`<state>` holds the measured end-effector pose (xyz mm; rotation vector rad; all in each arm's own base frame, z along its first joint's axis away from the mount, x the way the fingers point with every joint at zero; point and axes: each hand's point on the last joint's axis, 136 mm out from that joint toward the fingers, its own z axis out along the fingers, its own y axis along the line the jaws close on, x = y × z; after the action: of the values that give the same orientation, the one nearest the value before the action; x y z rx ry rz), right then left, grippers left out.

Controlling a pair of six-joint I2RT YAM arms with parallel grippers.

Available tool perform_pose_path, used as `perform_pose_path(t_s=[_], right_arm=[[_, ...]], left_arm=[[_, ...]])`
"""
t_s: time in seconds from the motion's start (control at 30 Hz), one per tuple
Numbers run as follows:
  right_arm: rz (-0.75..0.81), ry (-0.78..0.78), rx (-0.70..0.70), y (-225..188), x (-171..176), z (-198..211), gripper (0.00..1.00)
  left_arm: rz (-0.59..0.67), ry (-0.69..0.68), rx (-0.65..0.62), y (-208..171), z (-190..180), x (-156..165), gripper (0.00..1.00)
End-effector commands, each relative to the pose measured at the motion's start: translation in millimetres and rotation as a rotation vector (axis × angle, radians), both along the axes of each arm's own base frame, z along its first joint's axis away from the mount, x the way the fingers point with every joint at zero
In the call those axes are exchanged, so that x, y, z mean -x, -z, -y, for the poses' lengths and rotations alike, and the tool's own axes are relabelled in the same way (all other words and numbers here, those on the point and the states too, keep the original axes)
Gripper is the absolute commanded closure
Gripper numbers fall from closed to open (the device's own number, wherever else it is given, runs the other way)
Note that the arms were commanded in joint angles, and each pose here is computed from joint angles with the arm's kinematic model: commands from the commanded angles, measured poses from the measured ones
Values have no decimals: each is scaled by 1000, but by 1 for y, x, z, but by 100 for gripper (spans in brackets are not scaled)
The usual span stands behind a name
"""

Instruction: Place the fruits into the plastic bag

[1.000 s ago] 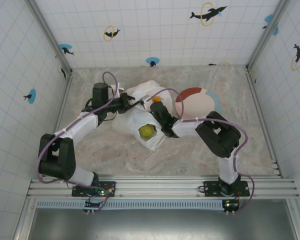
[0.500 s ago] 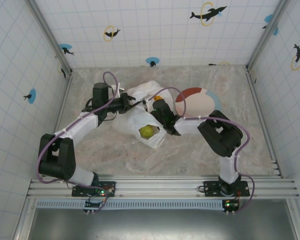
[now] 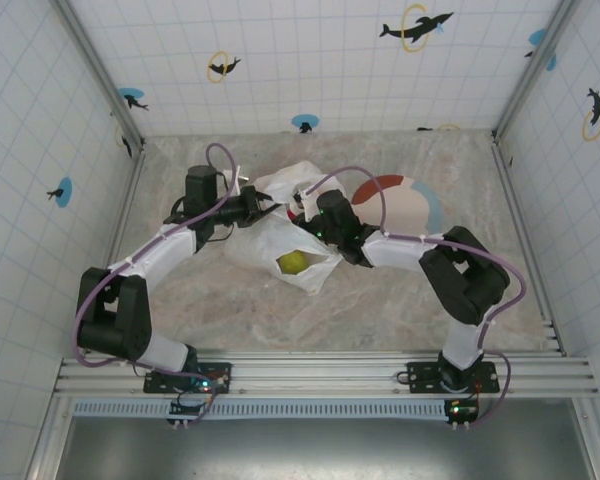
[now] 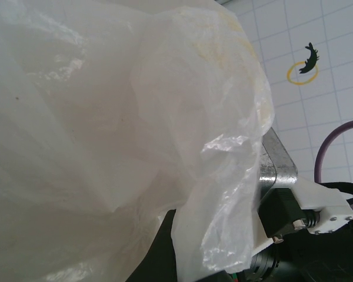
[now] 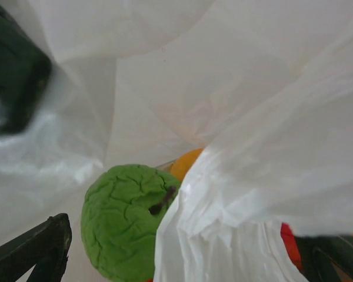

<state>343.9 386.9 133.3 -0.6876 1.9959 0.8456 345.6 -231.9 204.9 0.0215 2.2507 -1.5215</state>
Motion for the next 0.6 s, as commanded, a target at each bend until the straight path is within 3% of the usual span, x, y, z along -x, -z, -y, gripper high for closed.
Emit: perform_pose_path(t_s=[0.0,0.37,0.57], right_arm=[[-17,-37,7,-5,10,11,1],[-52,-221,136,-1,71,47,9],[-39,-250,192,-5,96,82,16]], left_arm=[[37,10,17,-10,-2,1,100],[38,-22,15,-12,-8,-5,100],[35,-44,17,-13,-13,-9,100]])
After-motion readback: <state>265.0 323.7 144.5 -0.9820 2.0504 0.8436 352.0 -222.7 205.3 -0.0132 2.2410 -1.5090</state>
